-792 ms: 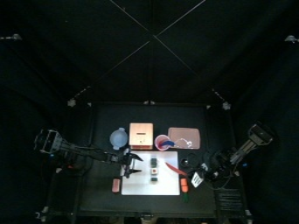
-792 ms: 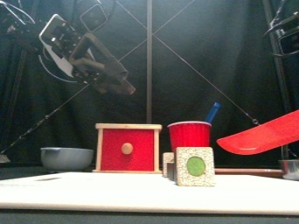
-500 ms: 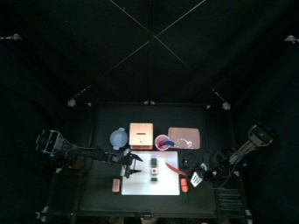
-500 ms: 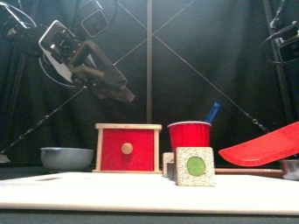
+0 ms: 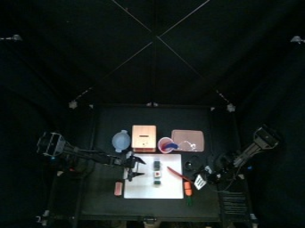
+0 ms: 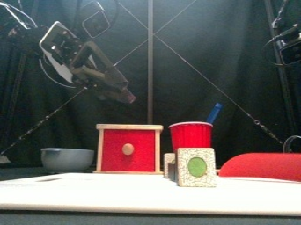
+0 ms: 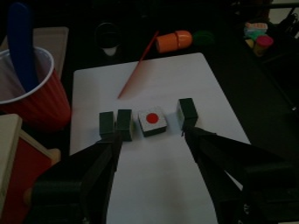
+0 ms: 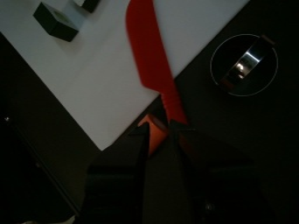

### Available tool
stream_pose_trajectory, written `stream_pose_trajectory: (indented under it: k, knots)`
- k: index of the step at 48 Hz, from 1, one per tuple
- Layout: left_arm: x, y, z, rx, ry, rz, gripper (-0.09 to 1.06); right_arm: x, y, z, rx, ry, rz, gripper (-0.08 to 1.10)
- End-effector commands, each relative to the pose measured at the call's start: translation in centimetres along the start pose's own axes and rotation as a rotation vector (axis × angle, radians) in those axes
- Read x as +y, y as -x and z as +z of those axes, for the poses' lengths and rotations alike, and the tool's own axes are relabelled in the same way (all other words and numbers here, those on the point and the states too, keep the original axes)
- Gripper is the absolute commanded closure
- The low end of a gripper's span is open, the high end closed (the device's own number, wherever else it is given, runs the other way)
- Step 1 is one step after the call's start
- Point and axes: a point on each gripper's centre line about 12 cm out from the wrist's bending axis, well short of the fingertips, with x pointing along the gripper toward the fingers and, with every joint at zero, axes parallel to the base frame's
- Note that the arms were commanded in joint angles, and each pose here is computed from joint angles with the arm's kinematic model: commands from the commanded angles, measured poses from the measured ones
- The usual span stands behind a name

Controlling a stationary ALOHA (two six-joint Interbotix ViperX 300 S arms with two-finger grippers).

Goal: Place sushi on board then cut the sushi with the knife then place the pieces on the plate
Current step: Place the 4 sushi pieces on the plate

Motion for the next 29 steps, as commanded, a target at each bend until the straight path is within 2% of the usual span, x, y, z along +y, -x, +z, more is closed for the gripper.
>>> stream_pose_trajectory:
  k: [1,10,18,23,29]
  knots:
    - [0.1,0.0,0.8,-0.028,0.003,0.003,0.04,0.6,0.8,0.5,-0.016,-0.006,0.033,0.37]
    - [0.5,0.0,0.7,-0.027,0.019,0.017,0.04,1.5,1.0,2.5,-0.114,0.041,0.068,0.37]
    - [1.1,0.5,-0.7,0.004,0.045,0.038,0.05,3.3,0.6,6.5,-0.295,0.135,0.095,0.37]
    - [1.4,1.0,-1.3,0.016,0.067,0.052,0.04,4.0,-0.8,8.5,-0.361,0.205,0.087,0.37]
    - [1.4,1.3,-1.9,0.028,0.084,0.059,0.05,4.7,-3.1,10.1,-0.369,0.299,0.06,0.34]
